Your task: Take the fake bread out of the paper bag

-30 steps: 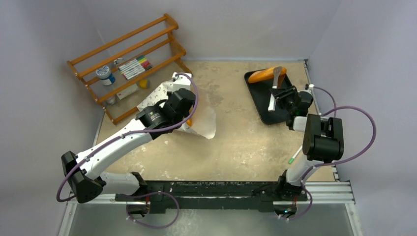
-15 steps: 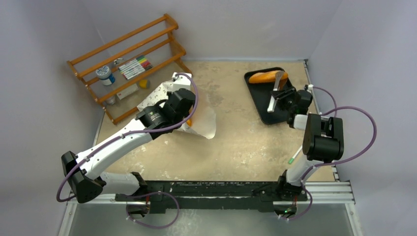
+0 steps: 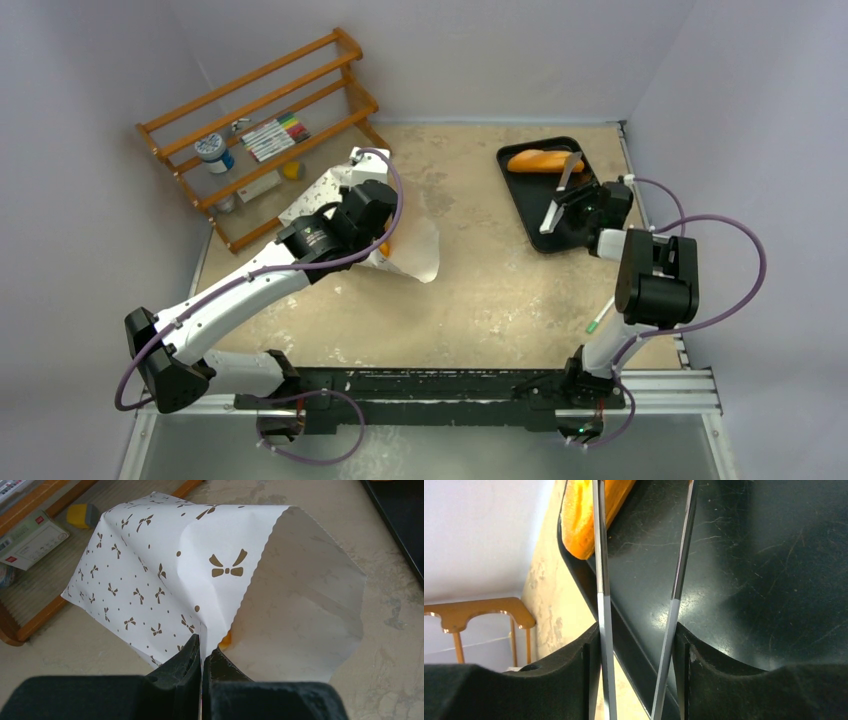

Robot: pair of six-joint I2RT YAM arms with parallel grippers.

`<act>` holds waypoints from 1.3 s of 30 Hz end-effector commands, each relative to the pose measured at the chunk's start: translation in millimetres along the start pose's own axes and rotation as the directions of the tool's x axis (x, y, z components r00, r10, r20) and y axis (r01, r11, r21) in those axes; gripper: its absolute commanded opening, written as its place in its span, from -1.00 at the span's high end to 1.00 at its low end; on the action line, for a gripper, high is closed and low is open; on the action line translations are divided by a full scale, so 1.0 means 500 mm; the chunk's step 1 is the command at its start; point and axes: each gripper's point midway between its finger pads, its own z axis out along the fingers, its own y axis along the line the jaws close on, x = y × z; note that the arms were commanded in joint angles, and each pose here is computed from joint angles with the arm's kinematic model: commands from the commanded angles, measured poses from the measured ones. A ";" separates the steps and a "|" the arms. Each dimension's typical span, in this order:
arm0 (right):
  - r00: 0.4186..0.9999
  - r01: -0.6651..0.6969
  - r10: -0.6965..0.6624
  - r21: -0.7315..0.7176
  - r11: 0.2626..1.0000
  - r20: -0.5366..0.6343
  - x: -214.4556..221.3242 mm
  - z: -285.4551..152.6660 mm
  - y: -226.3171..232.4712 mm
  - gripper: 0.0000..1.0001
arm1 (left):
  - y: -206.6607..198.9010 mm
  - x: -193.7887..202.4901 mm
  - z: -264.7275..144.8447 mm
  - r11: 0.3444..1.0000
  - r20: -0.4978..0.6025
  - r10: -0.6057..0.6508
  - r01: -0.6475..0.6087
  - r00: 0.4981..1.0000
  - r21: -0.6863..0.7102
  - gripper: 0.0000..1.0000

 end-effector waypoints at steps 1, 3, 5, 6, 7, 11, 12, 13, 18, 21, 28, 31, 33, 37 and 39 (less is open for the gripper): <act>0.995 0.062 -0.063 0.005 0.998 0.076 -0.050 -0.001 0.025 -0.05 | 0.000 -0.045 -0.012 0.999 0.065 -0.046 0.045 0.997 0.017 1.00; 0.992 0.078 -0.079 0.016 0.997 0.099 -0.062 -0.006 0.027 -0.06 | -0.002 -0.043 -0.011 0.999 0.062 -0.044 0.043 0.997 0.018 1.00; 0.988 0.090 -0.093 0.034 0.995 0.122 -0.073 -0.010 0.026 -0.06 | -0.003 -0.044 -0.011 0.999 0.063 -0.045 0.044 0.997 0.019 1.00; 0.986 0.094 -0.099 0.043 0.995 0.132 -0.079 -0.012 0.026 -0.06 | -0.003 -0.043 -0.010 0.999 0.061 -0.045 0.044 0.997 0.019 1.00; 0.985 0.097 -0.103 0.047 0.994 0.139 -0.083 -0.014 0.027 -0.07 | -0.002 -0.042 -0.011 0.999 0.061 -0.046 0.045 0.997 0.019 1.00; 0.983 0.100 -0.109 0.062 0.993 0.149 -0.085 -0.022 0.024 -0.09 | -0.003 -0.041 -0.011 0.999 0.059 -0.048 0.047 0.997 0.022 1.00; 0.982 0.101 -0.109 0.060 0.993 0.152 -0.086 -0.025 0.026 -0.09 | -0.003 -0.042 -0.011 0.999 0.061 -0.050 0.049 0.997 0.022 1.00; 0.981 0.104 -0.113 0.060 0.993 0.158 -0.087 -0.029 0.027 -0.09 | -0.004 -0.041 -0.011 0.999 0.060 -0.049 0.047 0.997 0.023 1.00; 0.973 0.126 -0.136 0.062 0.990 0.188 -0.101 -0.054 0.039 -0.10 | -0.002 -0.041 -0.013 0.998 0.061 -0.053 0.052 0.997 0.024 1.00; 0.970 0.137 -0.146 0.061 0.989 0.195 -0.104 -0.065 0.045 -0.08 | -0.003 -0.040 -0.014 0.998 0.061 -0.056 0.054 0.997 0.029 1.00; 0.967 0.144 -0.153 0.061 0.988 0.204 -0.100 -0.084 0.042 -0.02 | 0.000 -0.034 -0.012 0.998 0.060 -0.053 0.051 0.997 0.025 1.00; 0.963 0.153 -0.162 0.060 0.986 0.215 -0.101 -0.095 0.044 0.00 | 0.000 -0.028 -0.011 0.998 0.057 -0.050 0.048 0.997 0.027 1.00; 0.959 0.169 -0.177 0.054 0.984 0.223 -0.102 -0.105 0.052 0.01 | 0.003 -0.025 -0.012 0.999 0.055 -0.047 0.046 0.997 0.025 1.00; 0.947 0.228 -0.229 0.030 0.973 0.224 -0.087 -0.125 0.088 0.02 | 0.007 -0.015 -0.013 0.999 0.044 -0.037 0.036 0.998 0.020 1.00; 0.939 0.271 -0.268 0.018 0.963 0.213 -0.065 -0.135 0.111 0.03 | 0.010 -0.007 -0.013 0.999 0.034 -0.033 0.032 0.999 0.019 1.00</act>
